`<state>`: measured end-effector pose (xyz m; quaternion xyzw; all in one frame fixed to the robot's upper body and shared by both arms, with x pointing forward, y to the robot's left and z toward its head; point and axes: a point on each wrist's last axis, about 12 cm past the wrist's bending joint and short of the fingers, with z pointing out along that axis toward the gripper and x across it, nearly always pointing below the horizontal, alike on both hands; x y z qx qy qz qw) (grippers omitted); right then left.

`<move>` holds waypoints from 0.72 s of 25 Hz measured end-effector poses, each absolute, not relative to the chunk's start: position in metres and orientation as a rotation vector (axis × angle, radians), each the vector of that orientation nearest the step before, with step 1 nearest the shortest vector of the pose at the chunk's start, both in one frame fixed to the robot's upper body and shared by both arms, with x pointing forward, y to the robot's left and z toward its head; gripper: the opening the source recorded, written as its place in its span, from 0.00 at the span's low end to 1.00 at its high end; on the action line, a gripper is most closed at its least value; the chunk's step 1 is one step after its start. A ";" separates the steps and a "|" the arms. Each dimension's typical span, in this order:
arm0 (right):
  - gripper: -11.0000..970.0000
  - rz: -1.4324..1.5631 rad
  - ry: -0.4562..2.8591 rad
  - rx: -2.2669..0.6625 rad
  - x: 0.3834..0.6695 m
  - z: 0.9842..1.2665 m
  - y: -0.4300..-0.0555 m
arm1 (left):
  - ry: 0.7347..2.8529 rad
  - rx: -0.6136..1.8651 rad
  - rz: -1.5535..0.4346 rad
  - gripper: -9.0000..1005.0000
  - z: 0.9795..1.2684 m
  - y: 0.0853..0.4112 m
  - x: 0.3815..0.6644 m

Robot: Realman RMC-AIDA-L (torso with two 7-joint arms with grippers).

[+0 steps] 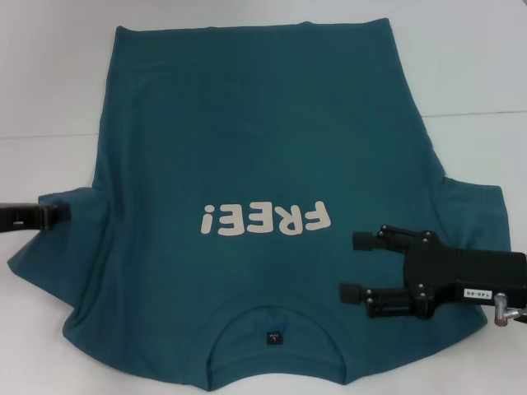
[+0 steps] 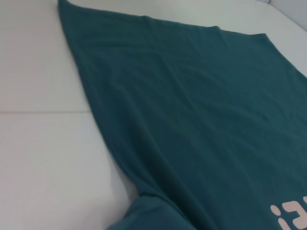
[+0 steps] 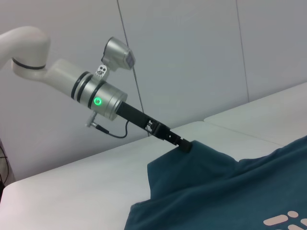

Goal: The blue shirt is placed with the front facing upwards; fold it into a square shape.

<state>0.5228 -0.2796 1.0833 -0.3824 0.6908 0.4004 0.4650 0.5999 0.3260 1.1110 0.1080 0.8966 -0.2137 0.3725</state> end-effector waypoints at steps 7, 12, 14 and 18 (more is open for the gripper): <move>0.98 0.985 1.697 -0.938 0.522 1.083 -0.280 | 2.308 0.348 -0.500 0.01 1.132 0.322 0.608; 0.98 0.984 1.697 -0.937 0.522 1.083 -0.280 | 2.323 0.387 -0.472 0.01 1.143 0.315 0.612; 0.98 0.984 1.697 -0.937 0.522 1.083 -0.280 | 2.324 0.402 -0.462 0.01 1.147 0.312 0.613; 0.98 0.983 1.697 -0.934 0.522 1.083 -0.280 | 2.334 0.420 -0.423 0.01 1.155 0.312 0.615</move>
